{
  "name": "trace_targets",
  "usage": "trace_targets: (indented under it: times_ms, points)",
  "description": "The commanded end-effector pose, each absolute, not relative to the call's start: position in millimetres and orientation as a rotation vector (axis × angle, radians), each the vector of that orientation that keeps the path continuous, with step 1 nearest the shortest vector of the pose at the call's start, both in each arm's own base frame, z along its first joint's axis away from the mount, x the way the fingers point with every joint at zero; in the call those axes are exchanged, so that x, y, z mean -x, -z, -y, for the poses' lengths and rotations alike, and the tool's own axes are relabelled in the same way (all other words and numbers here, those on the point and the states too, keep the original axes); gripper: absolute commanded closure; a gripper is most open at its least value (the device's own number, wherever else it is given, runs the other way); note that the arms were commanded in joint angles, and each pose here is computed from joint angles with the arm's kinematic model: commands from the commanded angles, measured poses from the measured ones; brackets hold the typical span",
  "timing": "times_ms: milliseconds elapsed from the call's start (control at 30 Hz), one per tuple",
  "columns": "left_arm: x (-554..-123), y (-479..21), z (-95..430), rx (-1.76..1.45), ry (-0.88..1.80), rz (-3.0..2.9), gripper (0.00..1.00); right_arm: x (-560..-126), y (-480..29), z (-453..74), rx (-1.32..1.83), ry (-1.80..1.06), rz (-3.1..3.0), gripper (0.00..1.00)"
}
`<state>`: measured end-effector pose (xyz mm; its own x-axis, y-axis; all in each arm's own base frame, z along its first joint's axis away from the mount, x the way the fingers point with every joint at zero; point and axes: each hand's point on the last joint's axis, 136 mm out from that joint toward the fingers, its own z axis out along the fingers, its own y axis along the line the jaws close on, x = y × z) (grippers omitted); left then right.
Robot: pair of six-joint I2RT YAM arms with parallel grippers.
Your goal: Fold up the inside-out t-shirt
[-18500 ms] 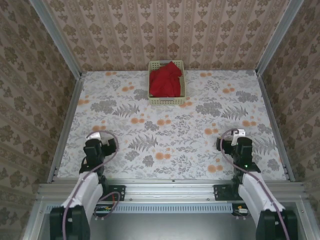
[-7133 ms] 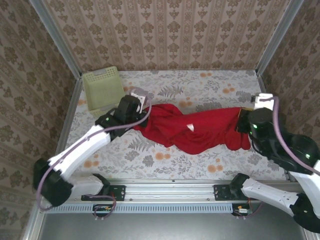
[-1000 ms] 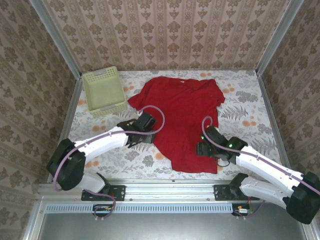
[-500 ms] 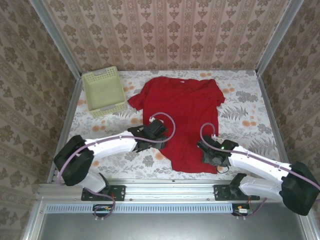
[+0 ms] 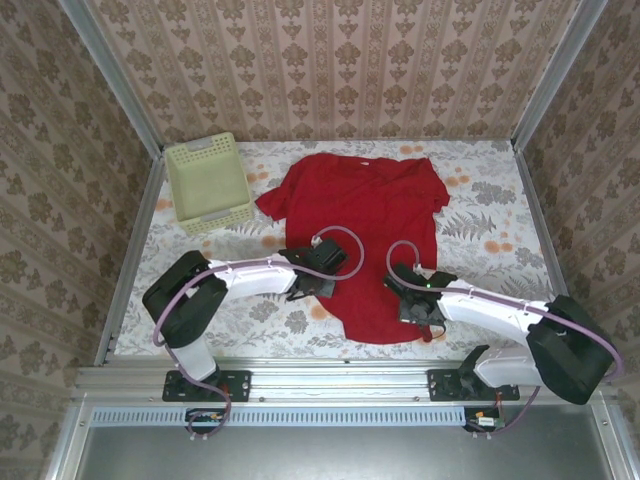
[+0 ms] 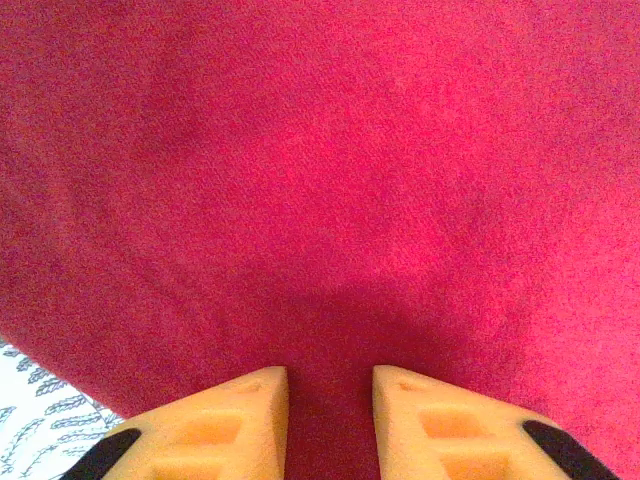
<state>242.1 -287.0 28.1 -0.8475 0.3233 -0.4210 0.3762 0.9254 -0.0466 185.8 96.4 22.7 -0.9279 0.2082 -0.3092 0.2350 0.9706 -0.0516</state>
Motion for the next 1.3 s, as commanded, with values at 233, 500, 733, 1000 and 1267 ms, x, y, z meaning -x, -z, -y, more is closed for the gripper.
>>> trace_targets:
  times_ms: [233,500,733,1000,1267]
  points:
    - [-276.3,-123.4,283.5,-0.557,0.071,-2.473,1.0,-212.9,-132.8,-70.8,-0.234,0.116,-2.554,1.0]
    - [-265.8,-148.3,265.0,-0.498,0.086,-2.472,0.69,-221.0,-171.5,-74.9,-0.245,-0.044,-2.476,1.0]
    - [-260.9,-83.6,254.0,-0.313,0.221,-2.646,0.45,-232.6,-169.7,-78.5,-0.252,-0.042,-2.474,1.0]
    - [-272.3,-43.4,265.0,-0.245,0.3,-2.729,0.42,-231.2,-165.2,-73.7,-0.263,-0.04,-2.479,1.0]
    - [-279.2,-23.7,274.2,-0.254,0.301,-2.764,0.75,-228.5,-165.0,-68.3,-0.274,-0.036,-2.479,1.0]
